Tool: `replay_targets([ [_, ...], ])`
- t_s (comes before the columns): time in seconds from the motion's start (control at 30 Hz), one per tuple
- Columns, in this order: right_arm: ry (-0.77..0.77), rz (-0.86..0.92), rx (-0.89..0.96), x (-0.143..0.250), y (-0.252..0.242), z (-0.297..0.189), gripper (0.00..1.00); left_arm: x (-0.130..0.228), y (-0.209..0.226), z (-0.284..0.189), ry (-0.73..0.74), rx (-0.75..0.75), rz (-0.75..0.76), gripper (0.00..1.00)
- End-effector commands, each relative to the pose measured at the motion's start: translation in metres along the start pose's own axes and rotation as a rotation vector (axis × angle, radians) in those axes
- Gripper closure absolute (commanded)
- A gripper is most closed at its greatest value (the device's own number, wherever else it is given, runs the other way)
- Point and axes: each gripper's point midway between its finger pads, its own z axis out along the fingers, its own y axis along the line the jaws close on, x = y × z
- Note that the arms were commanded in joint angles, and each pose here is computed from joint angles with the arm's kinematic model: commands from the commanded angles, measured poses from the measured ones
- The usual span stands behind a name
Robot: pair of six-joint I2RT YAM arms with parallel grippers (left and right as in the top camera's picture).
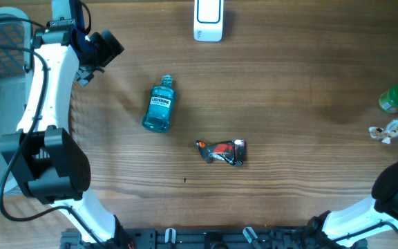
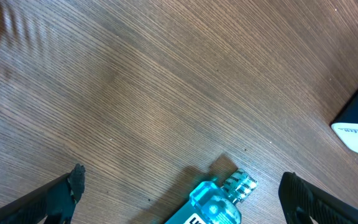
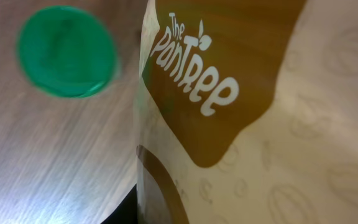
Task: Scan the item barcode
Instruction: 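Carry the bread bag to the right table edge and release it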
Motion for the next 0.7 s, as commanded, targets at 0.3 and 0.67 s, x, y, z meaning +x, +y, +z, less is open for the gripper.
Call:
replay_targets([
  [0.3, -0.036, 0.044, -0.170, -0.012, 0.014, -0.028, 0.00, -0.003, 0.002, -0.005, -0.016, -0.003, 0.002, 0.00],
  [0.67, 0.093, -0.116, -0.656, 0.098, 0.099, -0.173, 0.00, -0.003, 0.002, -0.005, -0.016, -0.003, 0.002, 0.00],
])
